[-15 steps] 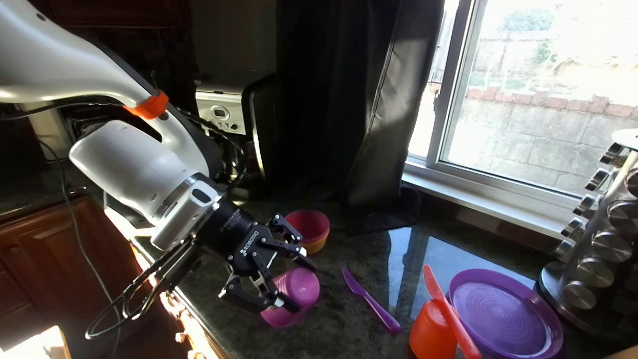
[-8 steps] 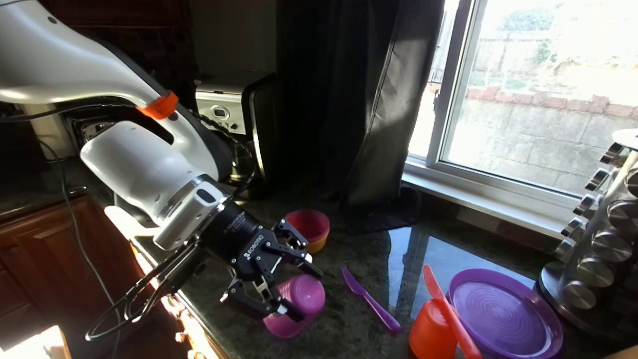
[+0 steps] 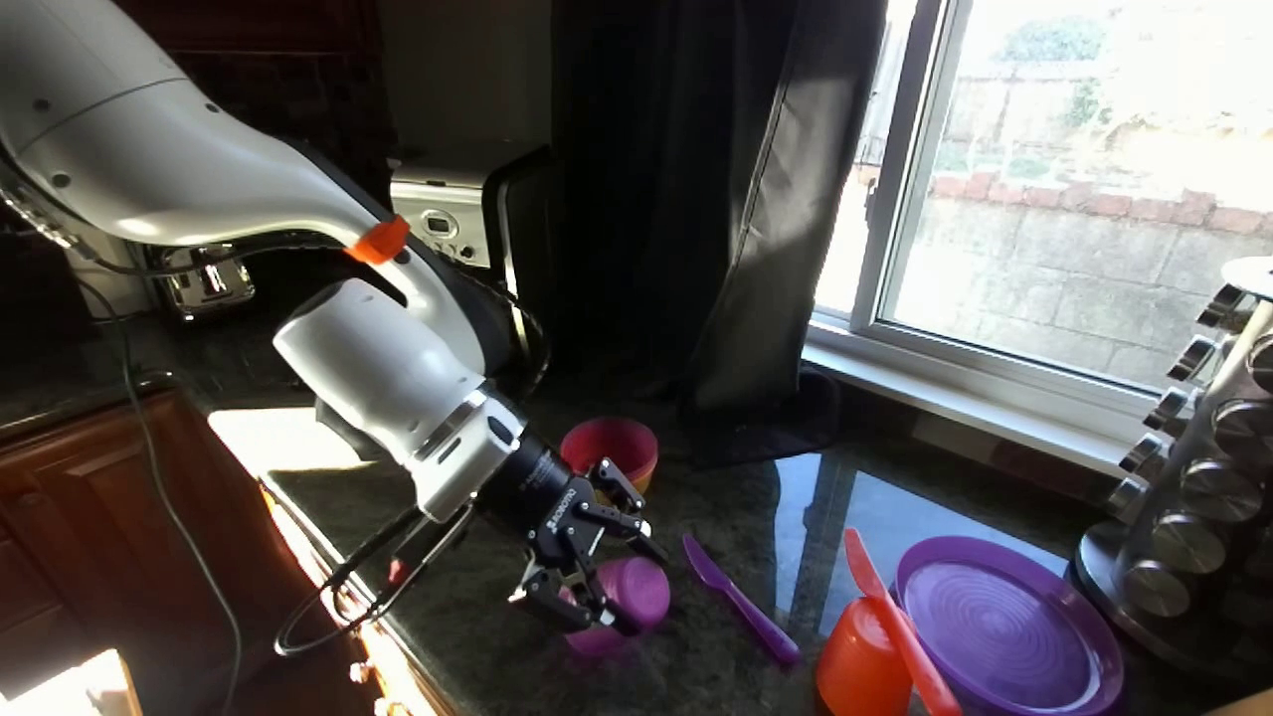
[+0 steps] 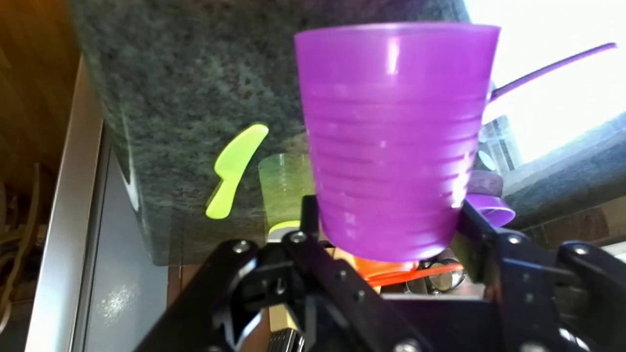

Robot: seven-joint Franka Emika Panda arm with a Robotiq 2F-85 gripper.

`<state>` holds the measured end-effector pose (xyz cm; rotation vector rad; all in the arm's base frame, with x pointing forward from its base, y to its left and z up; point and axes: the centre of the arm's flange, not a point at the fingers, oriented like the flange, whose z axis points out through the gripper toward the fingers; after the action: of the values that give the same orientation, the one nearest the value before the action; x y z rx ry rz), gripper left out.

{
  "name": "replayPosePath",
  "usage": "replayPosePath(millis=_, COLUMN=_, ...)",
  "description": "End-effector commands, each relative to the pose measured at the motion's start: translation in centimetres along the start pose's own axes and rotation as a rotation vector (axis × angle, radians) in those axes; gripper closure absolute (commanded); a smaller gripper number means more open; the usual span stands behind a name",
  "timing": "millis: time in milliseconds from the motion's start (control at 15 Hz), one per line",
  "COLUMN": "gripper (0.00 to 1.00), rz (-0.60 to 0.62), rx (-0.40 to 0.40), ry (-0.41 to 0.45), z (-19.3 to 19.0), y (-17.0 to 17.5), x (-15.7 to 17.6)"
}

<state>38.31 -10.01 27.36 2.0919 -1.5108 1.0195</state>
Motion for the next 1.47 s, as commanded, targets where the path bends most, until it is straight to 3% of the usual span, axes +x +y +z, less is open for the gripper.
replayPosePath(millis=0, gripper=0.6, rz=0.031, rx=0.021, ry=0.056, z=1.8, y=-3.8, x=-0.6)
replayPosePath(millis=467, gripper=0.6, rz=0.035, rx=0.057, ry=0.119, z=2.1, y=-6.7, x=-1.9)
replayPosePath(millis=1267, gripper=0.6, rz=-0.023, rx=0.025, ry=0.153, z=0.9, y=-5.7, x=-2.9)
replayPosePath(millis=1333, gripper=0.26, rz=-0.029, rx=0.023, ry=0.141, z=0.6, y=-5.5, x=-2.9)
replayPosePath(millis=1400, gripper=0.09, rz=-0.036, rx=0.022, ry=0.133, z=0.3, y=-5.3, x=-2.9)
